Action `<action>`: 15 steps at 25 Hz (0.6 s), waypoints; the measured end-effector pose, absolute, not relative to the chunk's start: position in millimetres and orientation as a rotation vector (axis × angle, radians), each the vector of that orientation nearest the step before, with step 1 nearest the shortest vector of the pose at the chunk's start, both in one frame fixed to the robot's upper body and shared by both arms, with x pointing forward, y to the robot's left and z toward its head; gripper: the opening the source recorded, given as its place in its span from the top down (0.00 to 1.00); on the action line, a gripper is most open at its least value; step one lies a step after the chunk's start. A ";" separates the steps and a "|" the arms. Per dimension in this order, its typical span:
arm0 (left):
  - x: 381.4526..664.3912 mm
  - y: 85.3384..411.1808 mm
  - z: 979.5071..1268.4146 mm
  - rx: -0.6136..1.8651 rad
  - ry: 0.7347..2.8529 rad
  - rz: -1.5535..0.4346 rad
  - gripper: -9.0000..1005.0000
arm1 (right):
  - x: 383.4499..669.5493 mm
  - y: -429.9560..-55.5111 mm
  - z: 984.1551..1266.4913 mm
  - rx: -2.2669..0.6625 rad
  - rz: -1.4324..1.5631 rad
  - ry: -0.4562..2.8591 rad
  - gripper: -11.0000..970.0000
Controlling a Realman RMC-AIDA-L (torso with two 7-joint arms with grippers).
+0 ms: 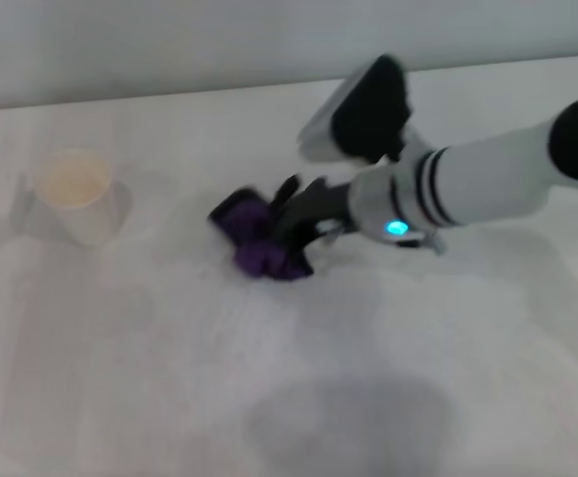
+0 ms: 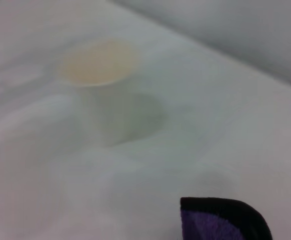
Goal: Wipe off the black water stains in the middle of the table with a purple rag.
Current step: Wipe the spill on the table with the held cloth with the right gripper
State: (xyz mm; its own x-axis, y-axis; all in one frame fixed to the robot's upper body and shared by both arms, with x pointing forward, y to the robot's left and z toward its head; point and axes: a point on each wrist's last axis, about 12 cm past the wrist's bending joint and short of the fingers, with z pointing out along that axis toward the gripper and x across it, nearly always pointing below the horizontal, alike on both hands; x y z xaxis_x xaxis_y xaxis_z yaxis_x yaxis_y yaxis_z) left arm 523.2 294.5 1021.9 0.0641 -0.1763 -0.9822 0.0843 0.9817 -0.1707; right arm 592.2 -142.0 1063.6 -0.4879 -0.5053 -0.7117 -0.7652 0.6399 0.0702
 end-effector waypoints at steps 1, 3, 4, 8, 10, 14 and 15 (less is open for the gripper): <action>523.1 294.4 1021.8 -0.075 1.495 -0.197 0.12 | 594.8 -148.2 1063.8 -0.956 0.487 2.194 0.92; 523.0 294.0 1021.6 -0.075 1.495 -0.198 0.12 | 596.0 -155.7 1062.8 -0.926 0.473 2.201 0.92; 523.0 294.0 1021.6 -0.075 1.495 -0.197 0.12 | 595.0 -156.2 1062.1 -0.929 0.478 2.204 0.92; 523.9 294.3 1022.3 -0.077 1.492 -0.195 0.12 | 582.2 -143.8 1059.7 -0.994 0.562 2.220 0.92; 524.4 294.2 1022.6 -0.080 1.491 -0.196 0.12 | 570.7 -133.1 1058.6 -1.038 0.638 2.225 0.92; 524.5 295.2 1022.1 -0.091 1.494 -0.193 0.12 | 552.7 -120.3 1059.0 -1.112 0.783 2.226 0.92; 524.7 295.3 1021.9 -0.092 1.496 -0.193 0.12 | 551.8 -121.3 1058.7 -1.108 0.792 2.229 0.92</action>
State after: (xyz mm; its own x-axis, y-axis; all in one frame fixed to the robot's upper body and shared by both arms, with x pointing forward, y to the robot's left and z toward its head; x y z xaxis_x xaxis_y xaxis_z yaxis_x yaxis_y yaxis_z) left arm 524.7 295.3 1021.9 0.0628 -0.1836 -0.9810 0.0707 0.9813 -0.1791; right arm 551.8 -121.3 1058.7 -0.5277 -0.5211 -0.6708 -0.8276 0.4933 0.2679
